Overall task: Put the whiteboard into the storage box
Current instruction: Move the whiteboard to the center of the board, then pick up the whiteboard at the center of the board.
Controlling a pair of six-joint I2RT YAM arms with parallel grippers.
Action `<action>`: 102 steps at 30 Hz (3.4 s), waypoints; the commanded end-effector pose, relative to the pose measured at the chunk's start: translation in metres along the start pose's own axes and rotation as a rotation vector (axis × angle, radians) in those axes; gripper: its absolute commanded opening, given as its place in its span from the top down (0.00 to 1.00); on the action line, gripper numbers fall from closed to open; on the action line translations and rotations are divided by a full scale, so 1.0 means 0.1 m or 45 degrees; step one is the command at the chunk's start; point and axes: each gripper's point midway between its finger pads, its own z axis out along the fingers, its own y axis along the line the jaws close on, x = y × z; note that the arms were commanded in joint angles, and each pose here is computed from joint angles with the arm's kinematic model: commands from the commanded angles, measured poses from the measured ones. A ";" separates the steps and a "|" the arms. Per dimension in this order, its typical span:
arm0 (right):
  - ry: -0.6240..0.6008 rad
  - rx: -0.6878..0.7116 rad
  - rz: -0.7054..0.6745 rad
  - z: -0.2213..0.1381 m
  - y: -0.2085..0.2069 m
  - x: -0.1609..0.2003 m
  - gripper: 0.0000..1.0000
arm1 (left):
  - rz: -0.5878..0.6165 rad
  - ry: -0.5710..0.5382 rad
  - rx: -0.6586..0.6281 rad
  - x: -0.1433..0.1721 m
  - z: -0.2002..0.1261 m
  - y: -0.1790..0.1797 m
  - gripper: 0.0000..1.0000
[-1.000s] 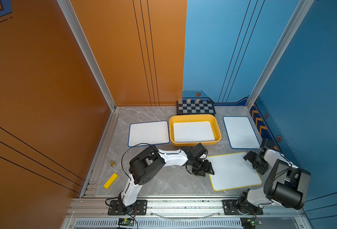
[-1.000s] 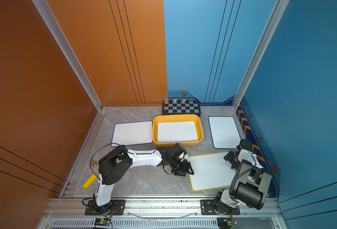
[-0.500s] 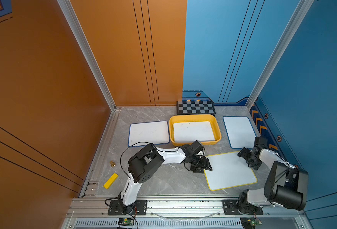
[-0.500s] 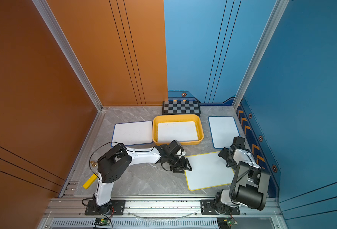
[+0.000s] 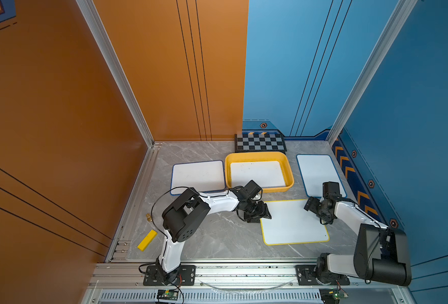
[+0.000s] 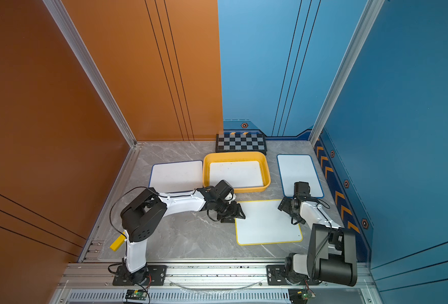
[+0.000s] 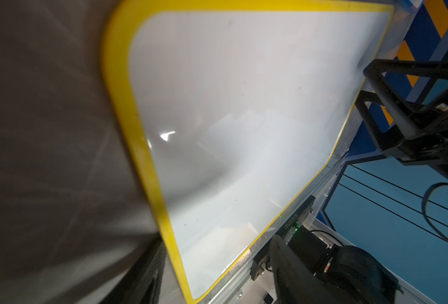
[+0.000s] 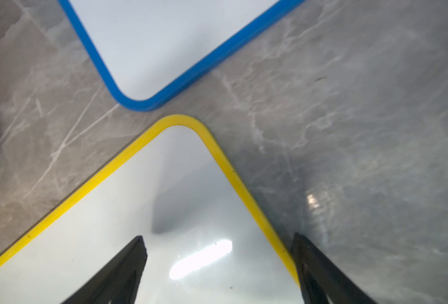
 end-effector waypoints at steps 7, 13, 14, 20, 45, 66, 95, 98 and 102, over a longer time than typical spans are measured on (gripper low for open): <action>0.320 -0.267 -0.102 -0.13 0.69 0.90 0.12 | 0.012 -0.056 -0.157 0.06 -0.11 0.56 0.35; 0.341 -0.350 -0.221 -0.15 1.09 1.23 0.12 | -0.033 -0.088 -0.183 0.01 -0.39 0.78 0.35; 0.340 -0.362 -0.245 -0.16 1.16 1.28 0.11 | -0.027 -0.098 -0.199 0.00 -0.44 0.81 0.35; 0.303 -0.403 -0.368 -0.23 1.49 1.50 0.11 | -0.043 -0.129 -0.280 -0.01 -0.72 1.04 0.35; 0.005 -0.296 -0.318 -0.53 0.74 1.15 0.08 | 0.030 -0.361 -0.646 0.38 -1.68 1.46 0.30; 0.209 -0.187 -0.398 -0.36 0.73 1.46 0.07 | 0.037 -0.219 -0.728 0.61 -1.42 1.67 0.27; 0.304 -0.192 -0.448 -0.14 0.76 1.93 0.07 | 0.056 -0.040 -0.426 0.71 -0.60 1.24 0.26; 0.311 -0.179 -0.453 -0.11 0.75 1.95 0.07 | 0.027 0.000 -0.320 0.76 -0.49 1.23 0.26; 0.319 -0.193 -0.454 -0.09 0.78 1.96 0.07 | -0.027 0.054 -0.320 0.89 -0.43 1.42 0.26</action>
